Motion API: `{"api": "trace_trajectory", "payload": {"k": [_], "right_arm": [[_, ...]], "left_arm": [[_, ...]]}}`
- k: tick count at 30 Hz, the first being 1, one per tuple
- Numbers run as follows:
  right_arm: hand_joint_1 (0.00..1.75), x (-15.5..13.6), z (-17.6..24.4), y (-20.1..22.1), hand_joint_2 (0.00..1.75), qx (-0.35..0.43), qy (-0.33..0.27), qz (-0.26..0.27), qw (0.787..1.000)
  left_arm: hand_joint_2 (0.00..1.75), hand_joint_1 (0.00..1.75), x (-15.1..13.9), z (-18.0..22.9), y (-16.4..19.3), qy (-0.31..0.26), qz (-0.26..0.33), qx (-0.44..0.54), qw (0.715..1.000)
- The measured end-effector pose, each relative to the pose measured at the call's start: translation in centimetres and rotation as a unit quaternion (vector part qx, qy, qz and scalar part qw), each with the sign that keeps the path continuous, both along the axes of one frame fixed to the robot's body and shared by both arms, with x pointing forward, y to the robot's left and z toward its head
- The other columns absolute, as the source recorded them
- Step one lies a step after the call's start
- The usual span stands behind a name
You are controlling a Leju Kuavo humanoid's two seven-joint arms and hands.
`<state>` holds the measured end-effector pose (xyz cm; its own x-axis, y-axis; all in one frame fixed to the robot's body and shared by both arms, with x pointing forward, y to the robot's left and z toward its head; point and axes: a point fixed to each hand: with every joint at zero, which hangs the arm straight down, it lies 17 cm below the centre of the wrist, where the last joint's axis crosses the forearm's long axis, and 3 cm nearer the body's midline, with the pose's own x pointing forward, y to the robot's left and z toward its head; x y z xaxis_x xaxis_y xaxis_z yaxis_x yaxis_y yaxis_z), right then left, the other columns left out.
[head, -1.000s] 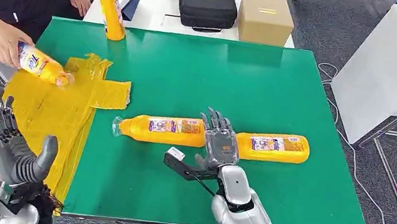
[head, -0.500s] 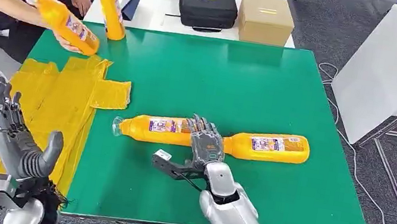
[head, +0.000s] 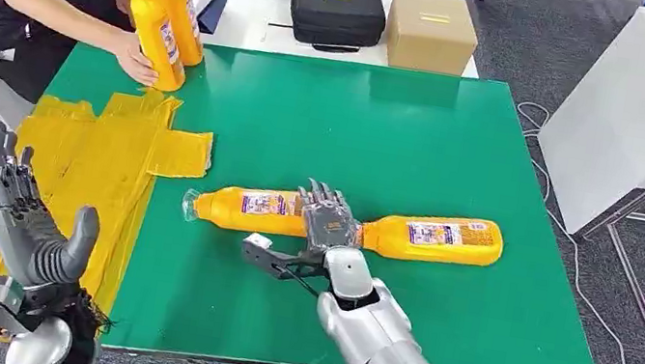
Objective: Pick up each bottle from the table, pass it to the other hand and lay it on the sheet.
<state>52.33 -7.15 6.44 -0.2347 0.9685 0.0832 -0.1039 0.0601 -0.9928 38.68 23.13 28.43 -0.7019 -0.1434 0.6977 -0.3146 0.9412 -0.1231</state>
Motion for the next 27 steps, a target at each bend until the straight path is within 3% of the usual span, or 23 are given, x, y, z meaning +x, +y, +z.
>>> {"api": "trace_trajectory", "payload": {"k": [7, 8, 27], "right_arm": [[0.00, 1.0, -0.5, -1.0, 1.75, -0.034, 0.020, -0.013, 0.999], [1.71, 1.1, -0.5, -1.1, 1.75, -0.036, 0.020, -0.014, 0.999], [1.75, 1.0, -2.0, -1.1, 1.75, -0.053, 0.056, 0.003, 0.997]], "left_arm": [[0.00, 0.00, 0.5, 0.0, -0.2, 0.001, -0.007, -0.002, 1.000], [0.00, 0.00, 0.5, 0.0, -0.2, 0.001, -0.008, -0.002, 1.000], [0.00, 0.00, 0.8, 0.2, -0.6, -0.002, -0.024, -0.010, 1.000]]}}
